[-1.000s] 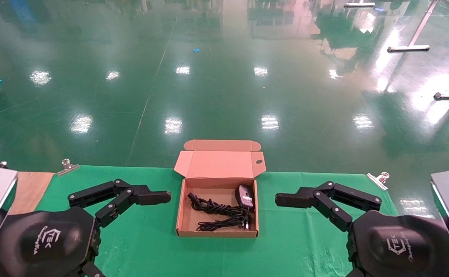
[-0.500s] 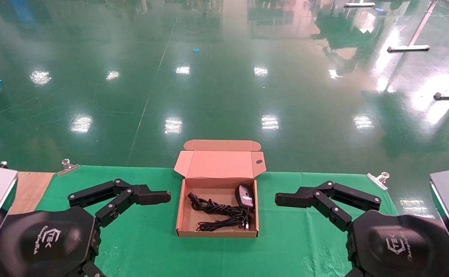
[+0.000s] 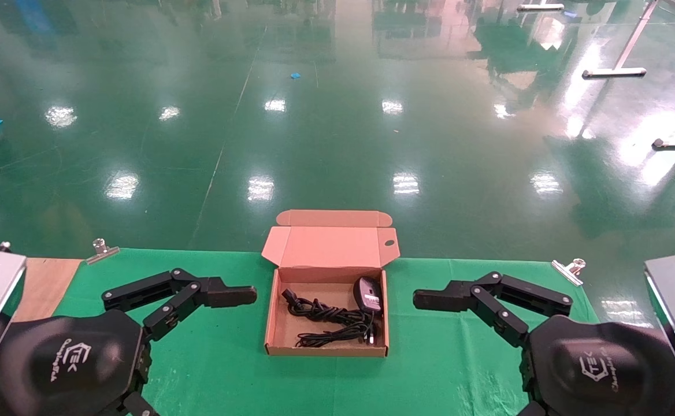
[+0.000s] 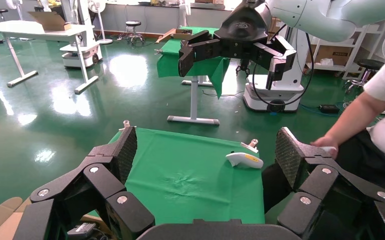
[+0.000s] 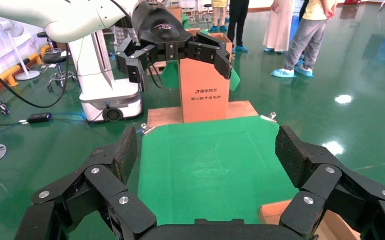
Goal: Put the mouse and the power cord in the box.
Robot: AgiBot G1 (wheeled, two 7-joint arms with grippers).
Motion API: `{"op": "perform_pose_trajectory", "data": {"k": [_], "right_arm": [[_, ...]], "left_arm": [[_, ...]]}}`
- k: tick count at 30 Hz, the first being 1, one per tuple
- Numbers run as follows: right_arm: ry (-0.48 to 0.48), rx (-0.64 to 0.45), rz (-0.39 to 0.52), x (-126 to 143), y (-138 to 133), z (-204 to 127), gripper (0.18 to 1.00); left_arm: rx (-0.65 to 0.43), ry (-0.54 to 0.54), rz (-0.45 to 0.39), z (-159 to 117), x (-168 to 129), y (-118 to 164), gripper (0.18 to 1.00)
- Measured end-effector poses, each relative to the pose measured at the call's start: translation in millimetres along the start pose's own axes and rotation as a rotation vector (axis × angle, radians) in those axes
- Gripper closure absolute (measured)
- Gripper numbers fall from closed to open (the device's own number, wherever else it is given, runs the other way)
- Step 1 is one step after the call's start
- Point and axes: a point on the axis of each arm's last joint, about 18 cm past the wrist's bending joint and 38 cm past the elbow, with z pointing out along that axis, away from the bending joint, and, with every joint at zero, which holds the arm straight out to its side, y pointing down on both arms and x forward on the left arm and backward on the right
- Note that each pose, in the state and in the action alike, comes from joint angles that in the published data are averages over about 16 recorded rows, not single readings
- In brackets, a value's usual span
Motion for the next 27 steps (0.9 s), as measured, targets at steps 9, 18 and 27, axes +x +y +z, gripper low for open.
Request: {"op": "perform_pose_trajectory", "data": {"k": [9,18,27], "right_arm": [[0.0,0.0,0.0,0.0,0.1,0.0,0.178],[0.0,0.0,0.0,0.0,0.1,0.0,0.178],[0.0,0.0,0.0,0.0,0.1,0.0,0.178]], "left_arm": [[0.0,0.0,0.0,0.0,0.0,0.0,0.184],[0.0,0.0,0.0,0.0,0.0,0.0,0.184],[0.0,0.0,0.0,0.0,0.0,0.0,0.184]]}}
